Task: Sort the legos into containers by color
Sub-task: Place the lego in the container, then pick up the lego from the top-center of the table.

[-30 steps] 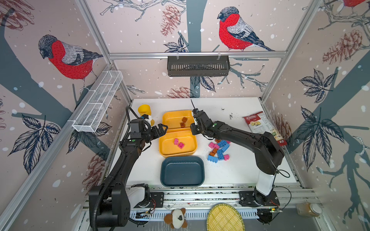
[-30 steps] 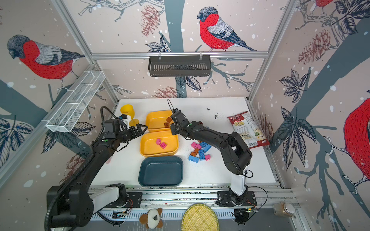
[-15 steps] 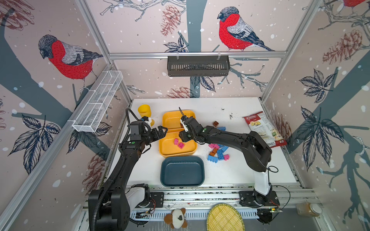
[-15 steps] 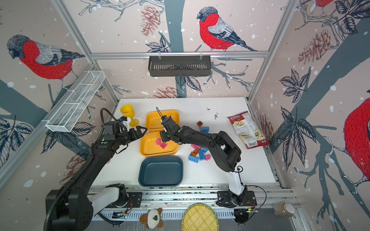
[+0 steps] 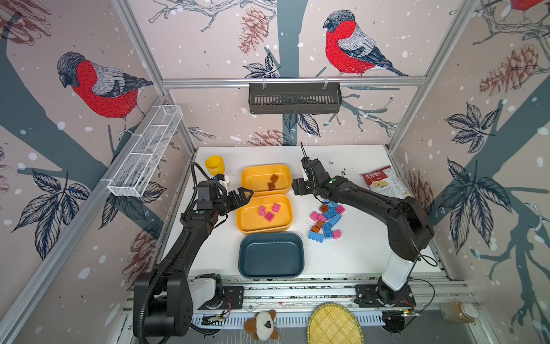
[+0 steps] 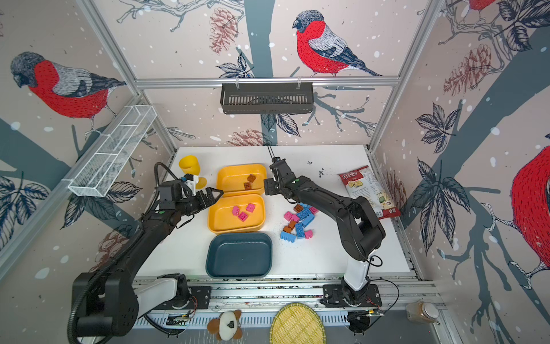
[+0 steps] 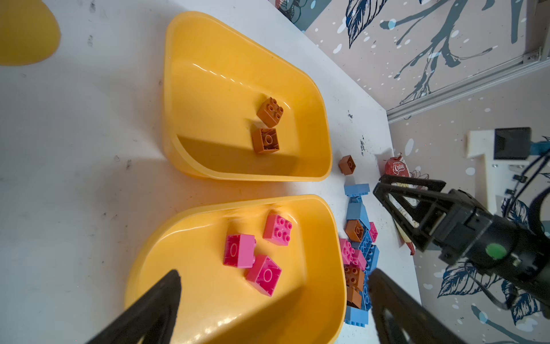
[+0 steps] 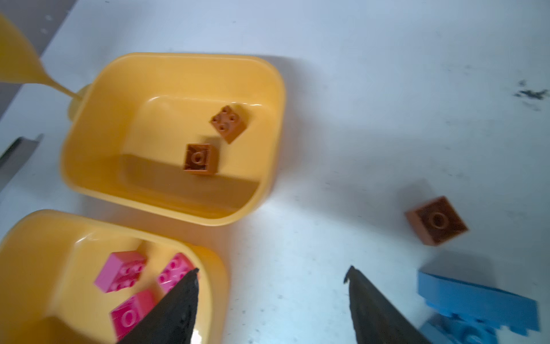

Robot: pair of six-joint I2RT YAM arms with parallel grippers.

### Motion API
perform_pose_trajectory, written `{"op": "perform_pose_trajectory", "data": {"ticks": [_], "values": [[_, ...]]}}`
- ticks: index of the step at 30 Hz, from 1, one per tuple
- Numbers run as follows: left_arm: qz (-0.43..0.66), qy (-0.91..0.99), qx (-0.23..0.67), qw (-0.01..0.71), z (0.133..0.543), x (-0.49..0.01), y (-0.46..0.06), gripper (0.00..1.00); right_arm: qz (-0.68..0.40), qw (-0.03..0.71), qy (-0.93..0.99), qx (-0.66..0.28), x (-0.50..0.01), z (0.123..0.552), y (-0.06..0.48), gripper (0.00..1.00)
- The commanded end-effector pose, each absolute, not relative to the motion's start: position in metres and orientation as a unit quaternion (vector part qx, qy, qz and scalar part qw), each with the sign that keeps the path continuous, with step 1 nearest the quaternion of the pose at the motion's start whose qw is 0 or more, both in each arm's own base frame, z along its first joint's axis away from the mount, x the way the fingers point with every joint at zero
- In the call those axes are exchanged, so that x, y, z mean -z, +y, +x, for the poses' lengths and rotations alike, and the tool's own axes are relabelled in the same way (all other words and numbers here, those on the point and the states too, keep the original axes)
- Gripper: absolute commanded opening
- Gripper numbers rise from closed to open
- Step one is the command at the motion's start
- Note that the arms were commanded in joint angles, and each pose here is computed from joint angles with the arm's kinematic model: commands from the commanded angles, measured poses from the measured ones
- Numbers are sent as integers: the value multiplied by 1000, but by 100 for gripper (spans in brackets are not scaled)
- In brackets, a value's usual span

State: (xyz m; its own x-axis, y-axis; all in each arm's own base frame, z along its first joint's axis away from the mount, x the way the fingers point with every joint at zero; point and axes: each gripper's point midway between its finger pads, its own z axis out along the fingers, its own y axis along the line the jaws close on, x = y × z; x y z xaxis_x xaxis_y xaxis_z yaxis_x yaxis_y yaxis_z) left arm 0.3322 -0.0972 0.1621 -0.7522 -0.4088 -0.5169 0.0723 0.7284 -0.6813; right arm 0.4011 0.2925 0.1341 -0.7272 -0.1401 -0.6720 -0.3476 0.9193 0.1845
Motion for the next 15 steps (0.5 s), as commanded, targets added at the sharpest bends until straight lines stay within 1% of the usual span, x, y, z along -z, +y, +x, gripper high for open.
{"op": "perform_pose_trajectory", "data": {"ticks": [1, 5, 10, 15], "values": [[-82, 855, 371, 354, 339, -173, -107, 97, -138, 343, 925, -86, -125, 412, 257, 81], [-74, 853, 379, 351, 340, -176, -120, 97, -169, 330, 927, -47, -110, 433, 225, 81], [-70, 851, 390, 345, 338, -176, -130, 97, -192, 318, 928, -32, -91, 456, 199, 82], [-68, 848, 396, 345, 338, -179, -134, 97, -213, 310, 926, -21, -75, 479, 187, 80]]}}
